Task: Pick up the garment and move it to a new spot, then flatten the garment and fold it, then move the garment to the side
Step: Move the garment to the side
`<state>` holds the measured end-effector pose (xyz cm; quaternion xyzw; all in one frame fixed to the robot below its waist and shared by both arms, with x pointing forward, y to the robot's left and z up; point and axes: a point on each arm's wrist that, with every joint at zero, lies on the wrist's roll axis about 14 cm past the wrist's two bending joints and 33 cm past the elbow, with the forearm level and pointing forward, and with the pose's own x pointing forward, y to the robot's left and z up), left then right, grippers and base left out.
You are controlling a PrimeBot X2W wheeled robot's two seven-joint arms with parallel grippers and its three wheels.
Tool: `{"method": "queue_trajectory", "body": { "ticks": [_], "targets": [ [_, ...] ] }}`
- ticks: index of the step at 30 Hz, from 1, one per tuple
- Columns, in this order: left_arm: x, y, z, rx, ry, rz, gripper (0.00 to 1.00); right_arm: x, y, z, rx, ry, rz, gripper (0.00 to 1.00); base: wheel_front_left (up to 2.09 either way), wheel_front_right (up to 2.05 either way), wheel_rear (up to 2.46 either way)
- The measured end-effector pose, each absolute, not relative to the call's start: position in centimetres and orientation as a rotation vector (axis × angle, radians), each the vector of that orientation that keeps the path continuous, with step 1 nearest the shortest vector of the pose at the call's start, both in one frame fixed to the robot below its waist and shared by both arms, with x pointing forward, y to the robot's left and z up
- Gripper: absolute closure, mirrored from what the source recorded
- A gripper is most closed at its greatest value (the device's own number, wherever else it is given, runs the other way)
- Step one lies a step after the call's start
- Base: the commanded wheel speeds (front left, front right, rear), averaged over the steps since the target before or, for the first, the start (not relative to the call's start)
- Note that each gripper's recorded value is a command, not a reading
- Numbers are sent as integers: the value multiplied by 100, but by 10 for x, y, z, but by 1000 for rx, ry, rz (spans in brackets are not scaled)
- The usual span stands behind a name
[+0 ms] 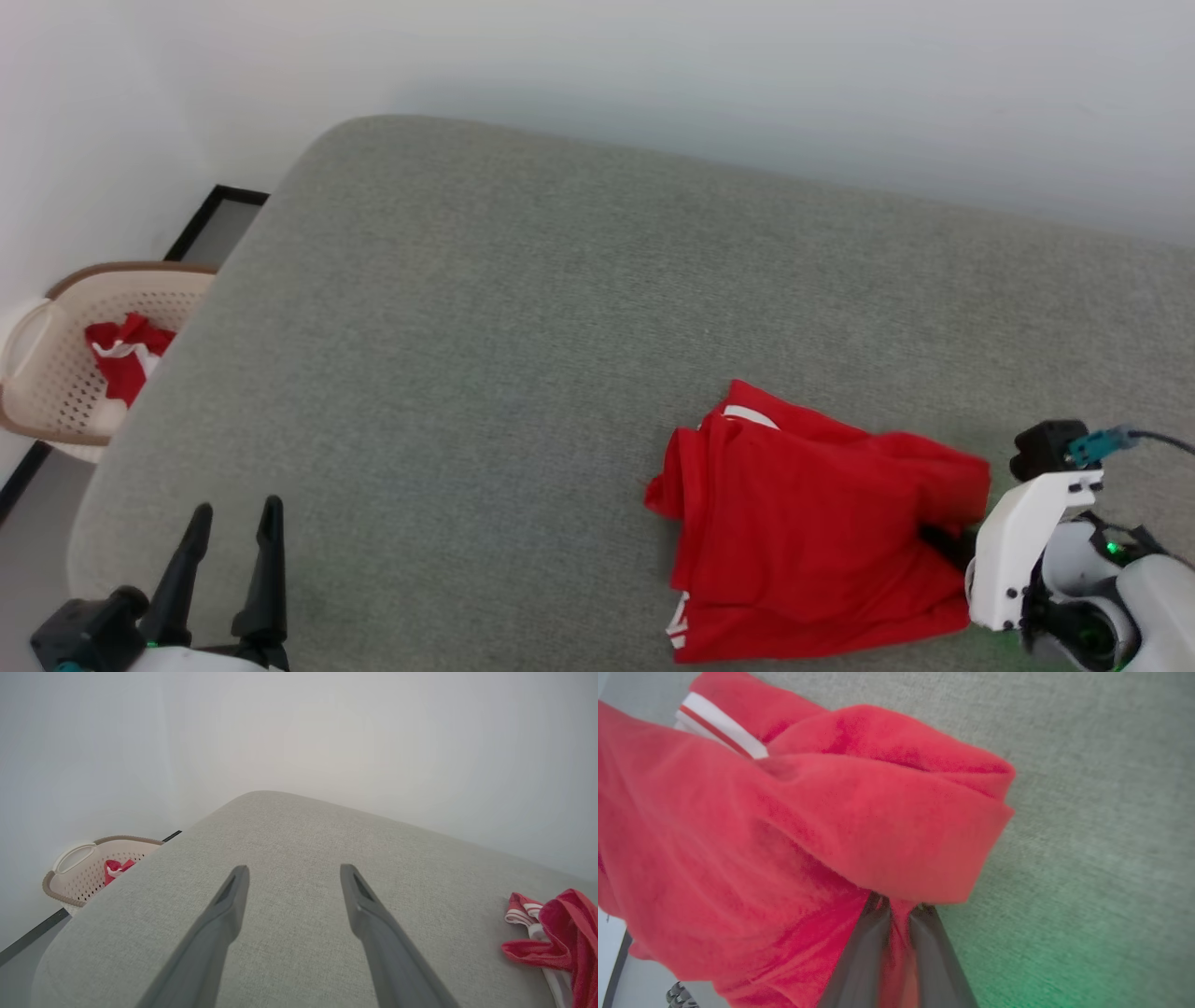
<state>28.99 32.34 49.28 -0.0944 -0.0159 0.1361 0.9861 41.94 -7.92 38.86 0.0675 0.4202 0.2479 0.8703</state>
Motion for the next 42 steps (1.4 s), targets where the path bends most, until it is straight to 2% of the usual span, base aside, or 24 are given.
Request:
{"method": "queue_trajectory", "body": {
  "ticks": [9, 22, 42],
  "targets": [
    [328, 297, 505, -174, -60, 159, 0, 440, -133, 409, 58, 821, 431, 100, 0, 0, 0],
    [407, 228, 514, -162, -76, -95, 0, 472, -256, 457, -97, 710, 183, 100, 0, 0, 0],
    [492, 127, 486, -183, -27, -408, 0, 474, -421, 501, -406, 627, -180, 100, 0, 0, 0]
  ]
}}
